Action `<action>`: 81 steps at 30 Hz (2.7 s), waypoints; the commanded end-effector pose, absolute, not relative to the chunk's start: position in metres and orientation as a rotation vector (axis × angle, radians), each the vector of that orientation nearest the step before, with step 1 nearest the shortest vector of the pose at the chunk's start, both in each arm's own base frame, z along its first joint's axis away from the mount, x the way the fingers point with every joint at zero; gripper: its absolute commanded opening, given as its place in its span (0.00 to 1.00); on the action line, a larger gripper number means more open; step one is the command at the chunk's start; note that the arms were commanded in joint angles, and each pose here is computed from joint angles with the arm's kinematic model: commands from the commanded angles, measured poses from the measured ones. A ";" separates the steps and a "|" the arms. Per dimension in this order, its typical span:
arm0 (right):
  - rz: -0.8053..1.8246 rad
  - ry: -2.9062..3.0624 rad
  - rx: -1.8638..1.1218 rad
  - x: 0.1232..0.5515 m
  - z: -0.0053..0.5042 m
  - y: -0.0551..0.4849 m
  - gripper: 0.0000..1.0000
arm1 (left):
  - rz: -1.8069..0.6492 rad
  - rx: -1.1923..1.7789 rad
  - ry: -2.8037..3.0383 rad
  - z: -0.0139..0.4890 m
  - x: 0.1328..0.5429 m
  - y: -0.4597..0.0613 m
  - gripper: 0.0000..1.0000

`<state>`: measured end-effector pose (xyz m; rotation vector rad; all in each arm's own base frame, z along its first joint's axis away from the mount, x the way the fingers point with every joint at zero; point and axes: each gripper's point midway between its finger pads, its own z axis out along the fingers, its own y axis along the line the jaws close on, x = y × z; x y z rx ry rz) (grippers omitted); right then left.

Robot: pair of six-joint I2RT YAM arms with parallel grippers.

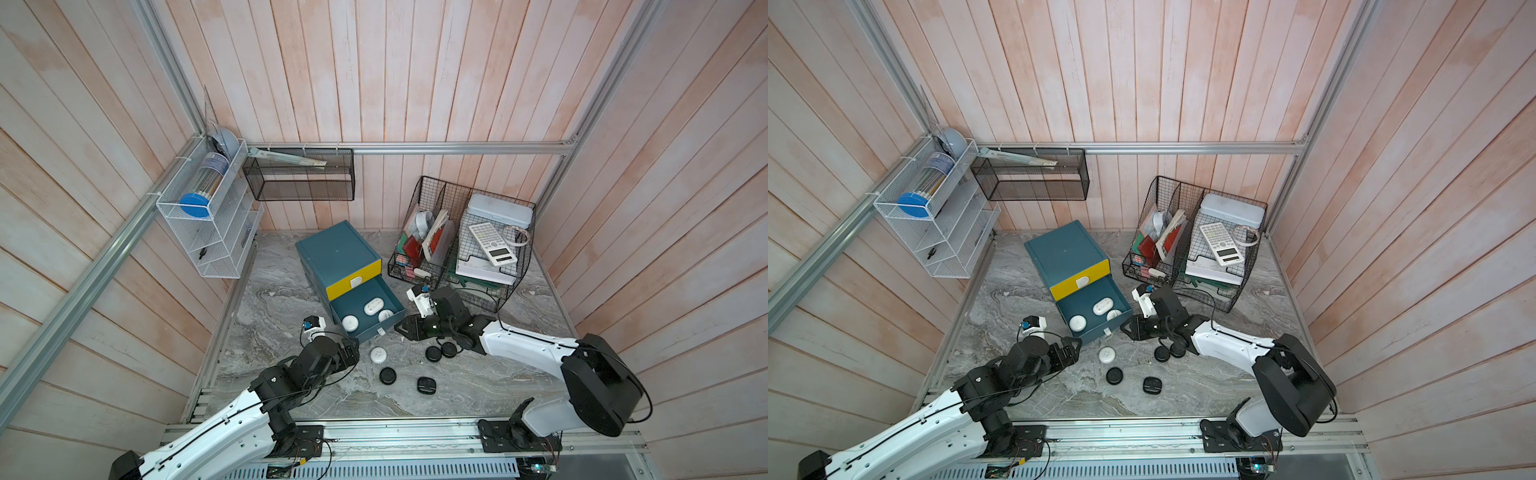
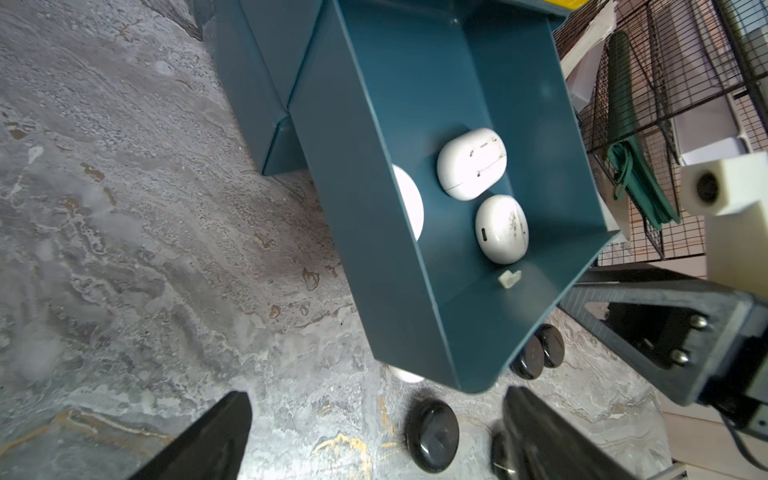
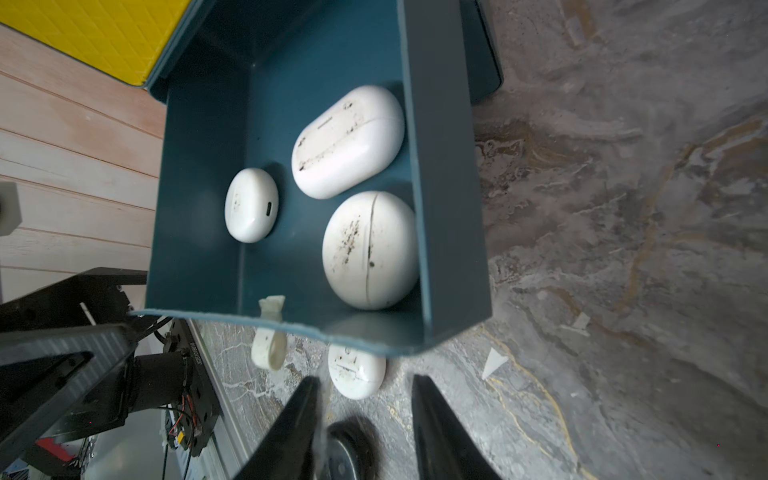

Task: Put the bluetooth earphones in the drawer according to color
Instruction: Adjust the storage box at the center of the board, then pick up the Bluetooth earphone from the center of the board.

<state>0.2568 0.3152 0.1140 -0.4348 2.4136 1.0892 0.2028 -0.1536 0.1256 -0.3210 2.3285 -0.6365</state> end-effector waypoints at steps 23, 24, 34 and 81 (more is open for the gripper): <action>0.930 2.272 -0.642 0.227 0.085 0.319 0.52 | -0.633 -0.413 2.242 0.151 0.233 -0.127 1.00; 0.897 2.266 -0.671 0.223 0.082 0.322 0.55 | -0.629 -0.422 2.240 0.151 0.234 -0.124 1.00; 0.708 2.196 -0.850 0.204 0.063 0.342 0.74 | -0.657 -0.488 2.199 0.158 0.233 -0.108 1.00; 0.627 2.049 -0.911 0.204 0.129 0.381 0.38 | -0.576 -0.560 2.134 0.168 0.229 -0.082 1.00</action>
